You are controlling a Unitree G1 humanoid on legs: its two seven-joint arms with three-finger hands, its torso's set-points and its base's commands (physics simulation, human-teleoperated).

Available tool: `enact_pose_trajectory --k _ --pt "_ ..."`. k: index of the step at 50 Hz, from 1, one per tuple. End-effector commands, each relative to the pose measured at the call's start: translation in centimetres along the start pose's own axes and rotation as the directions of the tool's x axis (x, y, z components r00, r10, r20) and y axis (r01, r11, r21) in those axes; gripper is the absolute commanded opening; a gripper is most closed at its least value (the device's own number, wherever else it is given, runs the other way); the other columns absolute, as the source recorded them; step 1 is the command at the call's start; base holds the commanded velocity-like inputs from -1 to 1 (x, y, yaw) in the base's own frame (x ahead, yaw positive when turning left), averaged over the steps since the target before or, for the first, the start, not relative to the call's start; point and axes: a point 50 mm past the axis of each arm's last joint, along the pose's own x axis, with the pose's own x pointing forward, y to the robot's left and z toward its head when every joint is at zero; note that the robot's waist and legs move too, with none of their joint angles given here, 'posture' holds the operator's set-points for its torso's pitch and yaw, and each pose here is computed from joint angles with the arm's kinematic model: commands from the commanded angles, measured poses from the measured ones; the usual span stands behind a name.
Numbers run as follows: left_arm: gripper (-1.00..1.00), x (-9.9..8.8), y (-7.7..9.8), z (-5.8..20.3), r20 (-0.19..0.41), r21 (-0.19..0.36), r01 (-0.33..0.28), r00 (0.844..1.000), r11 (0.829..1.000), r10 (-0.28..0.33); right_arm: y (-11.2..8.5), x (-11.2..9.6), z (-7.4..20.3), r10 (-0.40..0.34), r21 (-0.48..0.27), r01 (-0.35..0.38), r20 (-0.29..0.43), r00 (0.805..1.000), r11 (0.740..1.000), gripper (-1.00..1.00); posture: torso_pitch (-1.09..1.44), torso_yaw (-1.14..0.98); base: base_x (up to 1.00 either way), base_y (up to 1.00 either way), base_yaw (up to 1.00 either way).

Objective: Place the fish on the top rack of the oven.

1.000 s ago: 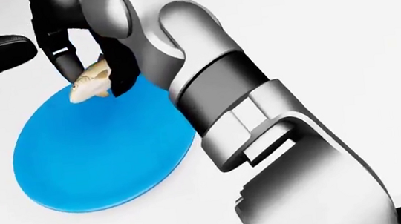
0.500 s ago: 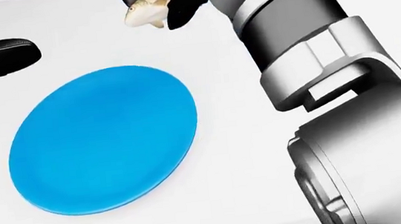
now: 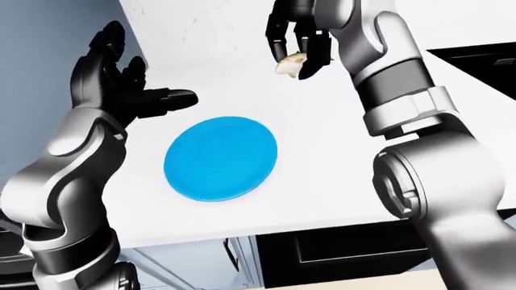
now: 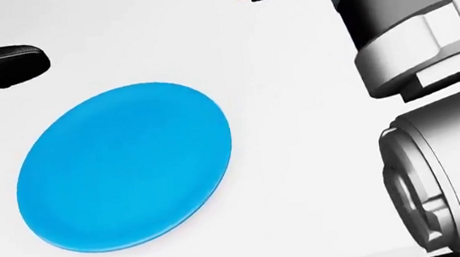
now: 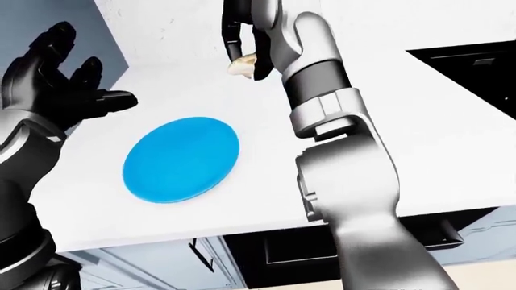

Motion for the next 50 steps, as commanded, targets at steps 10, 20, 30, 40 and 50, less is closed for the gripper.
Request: enact_pose_trajectory --k 10,20,30,40,50 --pt "1.0 -0.25 0.0 1.96 0.1 -0.001 -0.001 0.995 1.0 0.001 -3.02 -1.68 0.9 -0.129 -0.022 0.129 0.028 0.991 0.991 -1.0 0.0 0.0 -0.14 0.0 0.0" --pt "1.0 -0.32 0.01 1.92 0.1 -0.002 0.0 0.995 1.0 0.001 -2.95 -1.7 0.76 -0.13 -0.027 0.131 0.023 0.991 0.991 -1.0 0.0 0.0 -0.19 -0.14 0.0" --pt "1.0 -0.33 -0.04 1.85 0.101 -0.001 0.003 0.995 1.0 -0.003 -2.67 -1.55 0.78 -0.12 -0.036 0.121 0.024 0.992 0.992 -1.0 0.0 0.0 -0.22 -0.19 0.0" --pt "1.0 -0.41 -0.05 2.02 0.101 -0.003 0.004 0.995 1.0 -0.004 -2.69 -1.58 0.82 -0.119 -0.041 0.119 0.024 0.993 0.992 -1.0 0.0 0.0 -0.22 -0.19 0.0" --pt "1.0 -0.25 -0.13 1.92 0.1 -0.002 0.005 0.995 1.0 -0.005 -2.29 -1.44 0.57 -0.111 -0.037 0.112 0.02 0.994 0.993 -1.0 0.0 0.0 -0.23 -0.2 0.0"
